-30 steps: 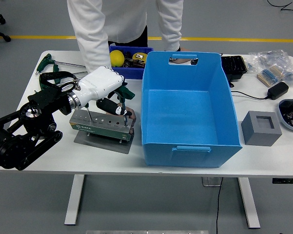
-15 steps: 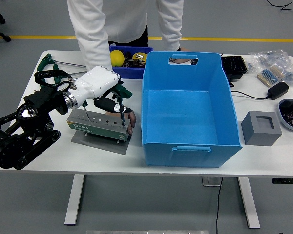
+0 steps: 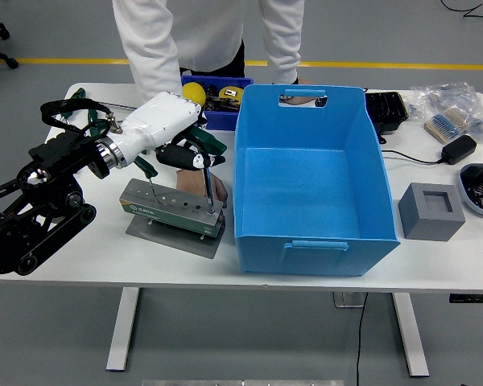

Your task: Lift tool from toolbox,place it in box,lift tool from toolbox,place it in box

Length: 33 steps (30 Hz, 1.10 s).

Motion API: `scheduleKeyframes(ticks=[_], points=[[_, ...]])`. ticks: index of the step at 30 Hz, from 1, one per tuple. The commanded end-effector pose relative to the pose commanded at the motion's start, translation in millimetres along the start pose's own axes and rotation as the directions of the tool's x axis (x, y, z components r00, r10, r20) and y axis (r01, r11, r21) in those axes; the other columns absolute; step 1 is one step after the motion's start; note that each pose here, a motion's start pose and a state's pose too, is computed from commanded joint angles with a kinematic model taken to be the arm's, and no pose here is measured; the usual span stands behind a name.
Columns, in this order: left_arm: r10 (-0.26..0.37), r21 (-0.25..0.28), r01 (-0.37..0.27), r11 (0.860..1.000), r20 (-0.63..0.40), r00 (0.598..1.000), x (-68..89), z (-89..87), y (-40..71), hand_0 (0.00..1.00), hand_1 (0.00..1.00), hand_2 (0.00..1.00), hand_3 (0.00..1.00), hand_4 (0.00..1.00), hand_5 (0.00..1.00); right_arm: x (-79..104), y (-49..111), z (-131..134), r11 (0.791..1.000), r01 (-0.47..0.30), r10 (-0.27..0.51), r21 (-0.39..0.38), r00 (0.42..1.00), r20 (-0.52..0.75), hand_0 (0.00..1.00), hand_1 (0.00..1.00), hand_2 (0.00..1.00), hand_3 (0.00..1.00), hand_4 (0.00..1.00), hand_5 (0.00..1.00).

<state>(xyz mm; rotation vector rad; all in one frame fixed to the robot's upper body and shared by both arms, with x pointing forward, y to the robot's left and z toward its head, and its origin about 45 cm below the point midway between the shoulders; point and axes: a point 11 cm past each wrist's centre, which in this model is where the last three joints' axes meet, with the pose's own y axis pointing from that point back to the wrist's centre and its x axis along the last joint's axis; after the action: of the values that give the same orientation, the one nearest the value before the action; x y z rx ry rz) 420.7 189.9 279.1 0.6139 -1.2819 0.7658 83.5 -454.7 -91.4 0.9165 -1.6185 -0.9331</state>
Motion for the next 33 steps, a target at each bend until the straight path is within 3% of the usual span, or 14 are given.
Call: scheduleKeyframes(ticks=[9, 14, 18, 28, 31, 33], points=[[0.101, -0.095, -0.103, 0.99, -0.027, 0.995, 53.3, 24.1, -6.4, 0.183, 0.002, 0.01, 0.022, 0.792, 0.569, 0.3, 0.0, 0, 1.0, -0.001, 0.001, 0.0, 1.0, 0.001, 0.728, 0.702, 0.752, 0.59, 0.827, 0.72], [0.151, -0.153, -0.152, 0.976, -0.022, 0.988, 75.9, 42.4, -11.3, 0.185, 0.002, 0.01, 0.023, 0.775, 0.55, 0.4, -0.1, 1, 1.0, -0.001, 0.001, -0.002, 1.0, -0.002, 0.728, 0.702, 0.752, 0.591, 0.828, 0.721], [0.185, -0.219, -0.188, 0.957, -0.037, 0.982, 88.9, 66.0, -18.7, 0.185, 0.002, 0.01, 0.023, 0.775, 0.55, 0.4, 0.0, 1, 1.0, -0.001, 0.001, -0.003, 1.0, -0.004, 0.728, 0.702, 0.752, 0.591, 0.828, 0.721], [0.222, -0.345, -0.227, 0.911, -0.054, 0.974, 100.9, 113.7, -40.1, 0.18, 0.002, 0.009, 0.023, 0.775, 0.548, 1.0, 0.0, 0, 1.0, -0.002, 0.002, -0.002, 1.0, -0.01, 0.729, 0.701, 0.752, 0.592, 0.828, 0.721], [0.203, -0.366, -0.217, 0.905, -0.077, 0.976, 85.9, 122.0, -49.3, 0.18, 0.002, 0.009, 0.023, 0.775, 0.548, 0.6, 0.0, 1, 1.0, -0.003, 0.002, -0.005, 1.0, -0.016, 0.729, 0.701, 0.752, 0.592, 0.828, 0.721], [0.166, -0.355, -0.179, 0.918, -0.069, 0.984, 68.1, 118.4, -57.2, 0.185, 0.002, 0.021, 0.029, 0.777, 0.543, 0.3, 0.1, 1, 1.0, -0.002, 0.002, -0.007, 1.0, -0.02, 0.729, 0.702, 0.752, 0.59, 0.827, 0.721]])
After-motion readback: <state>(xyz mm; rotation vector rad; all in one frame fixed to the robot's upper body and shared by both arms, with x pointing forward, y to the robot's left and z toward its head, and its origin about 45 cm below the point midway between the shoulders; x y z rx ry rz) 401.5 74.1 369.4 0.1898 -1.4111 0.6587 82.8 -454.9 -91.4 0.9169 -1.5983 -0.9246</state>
